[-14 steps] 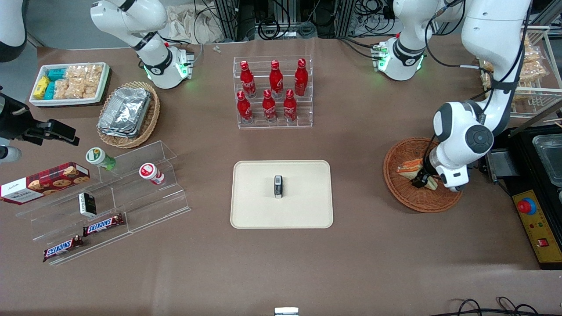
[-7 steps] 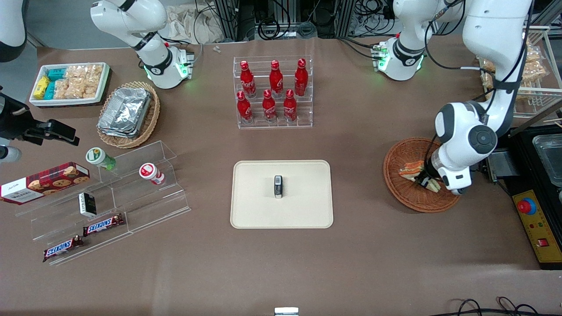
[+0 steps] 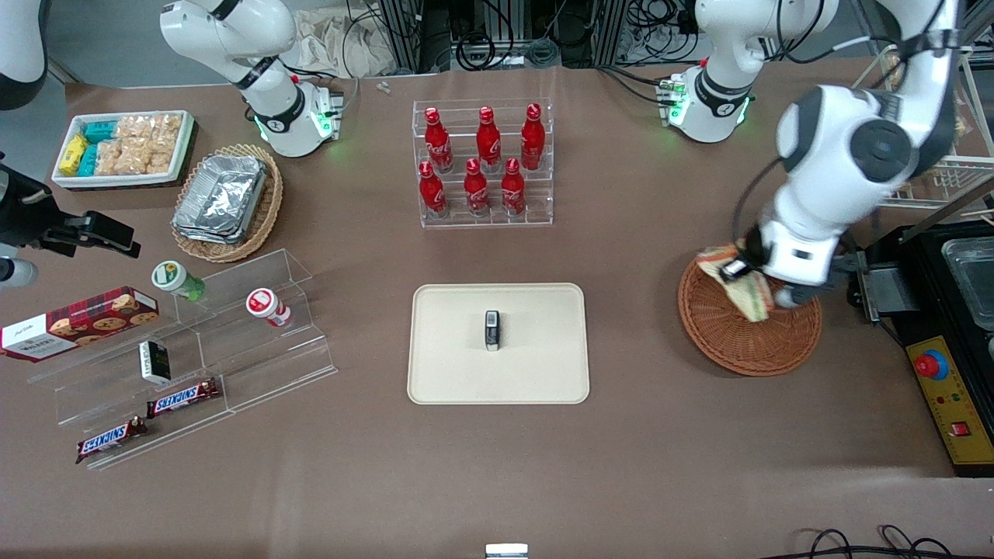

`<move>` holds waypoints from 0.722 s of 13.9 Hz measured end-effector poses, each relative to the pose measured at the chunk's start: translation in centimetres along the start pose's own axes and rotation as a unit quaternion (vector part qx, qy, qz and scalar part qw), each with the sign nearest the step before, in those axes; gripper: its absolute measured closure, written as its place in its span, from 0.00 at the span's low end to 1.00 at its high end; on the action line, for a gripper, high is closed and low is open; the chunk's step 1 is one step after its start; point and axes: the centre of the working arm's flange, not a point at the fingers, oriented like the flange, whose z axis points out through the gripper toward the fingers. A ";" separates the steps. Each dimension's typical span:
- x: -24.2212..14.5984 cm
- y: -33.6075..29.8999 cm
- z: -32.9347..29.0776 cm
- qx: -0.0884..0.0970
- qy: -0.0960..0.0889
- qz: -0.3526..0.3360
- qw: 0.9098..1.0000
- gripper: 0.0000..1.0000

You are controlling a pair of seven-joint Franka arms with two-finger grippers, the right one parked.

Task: Place sandwich from basket to tray
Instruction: 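Lift the sandwich out of the basket toward the cream tray, then lower the sandwich onto the tray beside the black box and release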

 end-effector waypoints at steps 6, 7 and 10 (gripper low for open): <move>-5.3 9.0 5.2 -0.012 -0.025 0.236 0.971 0.80; -5.0 9.7 7.2 -0.016 -0.028 0.248 0.968 0.80; -4.5 11.4 12.7 -0.028 -0.032 0.268 0.962 0.80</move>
